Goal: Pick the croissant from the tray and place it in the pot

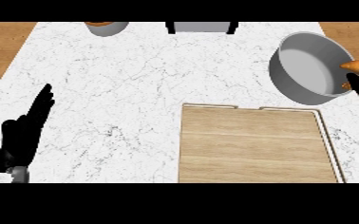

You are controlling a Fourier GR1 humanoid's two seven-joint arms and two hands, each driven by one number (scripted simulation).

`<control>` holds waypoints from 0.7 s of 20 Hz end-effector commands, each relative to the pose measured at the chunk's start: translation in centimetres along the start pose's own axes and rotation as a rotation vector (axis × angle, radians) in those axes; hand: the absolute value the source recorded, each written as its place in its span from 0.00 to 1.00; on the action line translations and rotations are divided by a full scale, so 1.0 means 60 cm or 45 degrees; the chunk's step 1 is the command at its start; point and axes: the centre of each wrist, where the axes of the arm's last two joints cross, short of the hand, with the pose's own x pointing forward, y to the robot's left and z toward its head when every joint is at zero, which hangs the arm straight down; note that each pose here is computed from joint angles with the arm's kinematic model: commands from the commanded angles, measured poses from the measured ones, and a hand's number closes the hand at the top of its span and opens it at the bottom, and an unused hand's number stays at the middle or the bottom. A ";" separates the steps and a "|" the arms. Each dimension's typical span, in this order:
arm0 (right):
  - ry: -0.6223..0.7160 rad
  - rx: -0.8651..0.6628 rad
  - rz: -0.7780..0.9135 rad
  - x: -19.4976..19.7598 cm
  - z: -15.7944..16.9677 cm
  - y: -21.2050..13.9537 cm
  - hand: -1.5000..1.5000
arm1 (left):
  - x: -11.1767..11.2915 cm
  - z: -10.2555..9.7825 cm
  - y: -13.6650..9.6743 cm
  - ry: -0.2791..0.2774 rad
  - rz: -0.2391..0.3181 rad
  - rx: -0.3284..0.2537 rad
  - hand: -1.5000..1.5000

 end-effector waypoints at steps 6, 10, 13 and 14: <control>0.021 0.007 -0.004 -0.076 -0.109 0.014 1.00 | -0.004 -0.017 0.005 -0.008 0.017 -0.013 0.50; 0.026 0.053 0.033 -0.109 -0.128 0.050 1.00 | 0.001 -0.023 -0.002 -0.020 -0.013 -0.009 0.50; 0.031 0.059 0.101 -0.118 -0.143 0.083 1.00 | 0.007 -0.012 -0.023 -0.032 0.011 -0.015 0.50; 0.046 0.064 0.132 -0.140 -0.136 0.072 1.00 | -0.006 -0.010 -0.026 -0.038 0.004 -0.037 0.50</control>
